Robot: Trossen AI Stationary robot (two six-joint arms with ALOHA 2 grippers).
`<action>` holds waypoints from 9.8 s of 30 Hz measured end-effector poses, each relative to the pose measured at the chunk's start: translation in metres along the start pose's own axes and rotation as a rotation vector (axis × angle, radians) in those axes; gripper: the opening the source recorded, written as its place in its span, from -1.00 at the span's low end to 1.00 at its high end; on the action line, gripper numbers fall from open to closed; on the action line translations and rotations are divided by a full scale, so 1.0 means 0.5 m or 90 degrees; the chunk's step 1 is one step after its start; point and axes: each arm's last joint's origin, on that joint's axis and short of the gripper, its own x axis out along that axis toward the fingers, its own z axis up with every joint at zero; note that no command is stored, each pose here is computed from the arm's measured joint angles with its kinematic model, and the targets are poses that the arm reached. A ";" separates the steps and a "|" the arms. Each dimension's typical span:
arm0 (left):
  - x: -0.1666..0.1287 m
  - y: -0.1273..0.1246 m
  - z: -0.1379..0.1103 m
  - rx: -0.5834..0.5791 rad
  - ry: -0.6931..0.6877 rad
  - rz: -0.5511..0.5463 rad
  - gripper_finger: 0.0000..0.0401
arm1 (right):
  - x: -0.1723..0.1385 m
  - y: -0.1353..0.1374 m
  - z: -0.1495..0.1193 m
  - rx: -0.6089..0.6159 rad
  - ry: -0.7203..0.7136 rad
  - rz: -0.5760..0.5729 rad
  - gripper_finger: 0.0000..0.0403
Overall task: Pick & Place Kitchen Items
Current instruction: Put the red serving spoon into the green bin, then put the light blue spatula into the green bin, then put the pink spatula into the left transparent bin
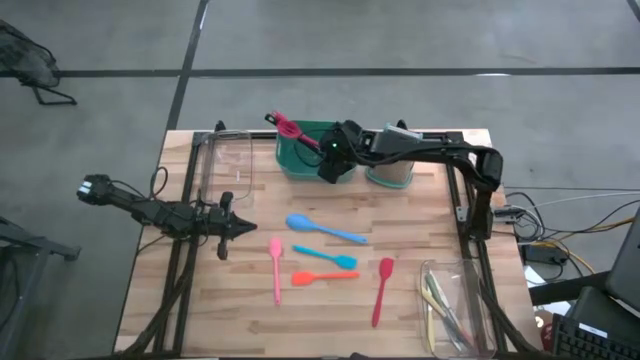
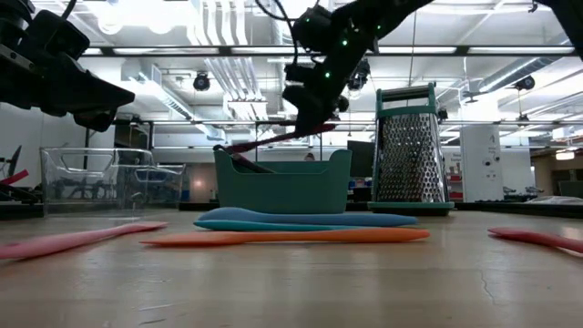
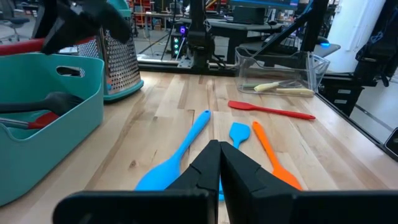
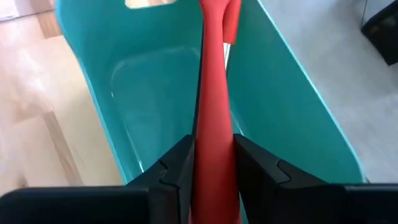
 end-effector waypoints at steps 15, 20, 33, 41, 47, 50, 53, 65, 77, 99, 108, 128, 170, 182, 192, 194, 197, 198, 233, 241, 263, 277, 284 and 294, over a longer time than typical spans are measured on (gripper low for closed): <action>0.000 0.000 0.000 0.000 0.000 0.000 -0.94 | 0.106 0.020 -0.045 -0.029 0.073 -0.006 -0.41; 0.000 0.000 0.000 0.000 0.000 0.000 -0.94 | 0.105 0.020 -0.045 -0.022 0.073 -0.006 -0.20; 0.000 0.000 0.000 0.000 0.000 0.000 -0.94 | 0.016 0.078 0.006 -0.055 -0.010 0.038 0.04; 0.000 0.000 0.000 0.000 0.000 0.000 -0.94 | -0.036 0.204 -0.008 -0.145 -0.039 0.107 0.00; 0.000 0.000 0.000 0.000 0.000 0.000 -0.94 | -0.048 0.283 -0.036 -0.188 -0.032 0.144 -0.08; 0.000 0.000 0.000 0.000 0.000 0.000 -0.94 | -0.045 0.308 -0.051 -0.194 -0.020 0.154 -0.12; 0.000 0.000 0.000 0.000 0.000 0.000 -0.94 | -0.037 0.326 -0.066 -0.209 -0.006 0.159 -0.16; 0.000 0.000 0.000 0.000 0.000 0.000 -0.94 | 0.017 0.360 -0.113 -0.187 0.063 0.218 -0.30; 0.000 0.000 0.000 0.000 0.000 0.000 -0.94 | 0.065 0.373 -0.157 -0.187 0.119 0.203 -0.33; 0.000 0.000 0.000 0.000 0.000 0.000 -0.94 | 0.078 0.369 -0.182 -0.136 0.144 0.206 -0.83; 0.000 0.000 0.000 0.000 0.000 0.000 -0.94 | 0.071 0.370 -0.160 -0.145 0.144 0.207 -0.81; 0.000 0.000 0.000 0.000 0.000 0.000 -0.94 | 0.014 0.360 -0.065 -0.172 0.092 0.189 -0.82; 0.000 0.000 0.000 0.000 0.000 0.000 -0.94 | 0.058 -0.005 0.141 -0.042 -0.041 -0.061 -0.74; 0.000 0.000 0.000 0.000 0.000 0.000 -0.94 | 0.129 0.018 0.064 -0.055 -0.007 -0.054 -0.65; 0.000 0.000 0.000 0.000 0.000 0.000 -0.94 | 0.125 0.020 0.066 -0.058 -0.001 -0.053 -0.28; 0.000 0.000 0.000 0.000 0.000 0.000 -0.94 | 0.112 0.022 0.080 -0.053 -0.010 -0.051 -0.22; 0.000 0.000 0.000 0.000 0.000 0.000 -0.94 | 0.082 0.030 0.104 -0.058 -0.017 -0.044 -0.15; 0.000 0.000 0.000 0.000 0.000 0.000 -0.94 | 0.072 0.034 0.111 -0.062 -0.016 -0.040 -0.13; 0.000 0.000 0.000 0.000 0.000 0.000 -0.94 | -0.383 0.059 0.116 -0.108 -0.260 0.214 -0.96; 0.000 0.000 0.000 0.000 0.000 0.000 -0.94 | -0.460 0.038 -0.010 -0.066 -0.349 0.260 -0.96; 0.000 0.000 0.000 0.000 0.000 0.000 -0.94 | -0.404 -0.012 -0.372 0.050 -0.475 0.317 -0.96; 0.000 0.000 0.000 0.000 0.000 0.000 -0.94 | -0.380 -0.034 -0.492 0.072 -0.552 0.323 -0.96; 0.000 0.000 0.000 0.000 0.000 0.000 -0.94 | -0.386 -0.046 -0.525 0.087 -0.614 0.352 -0.96; 0.000 0.000 0.000 0.000 0.000 0.000 -0.94 | -0.386 -0.045 -0.555 0.040 -0.667 0.426 -0.96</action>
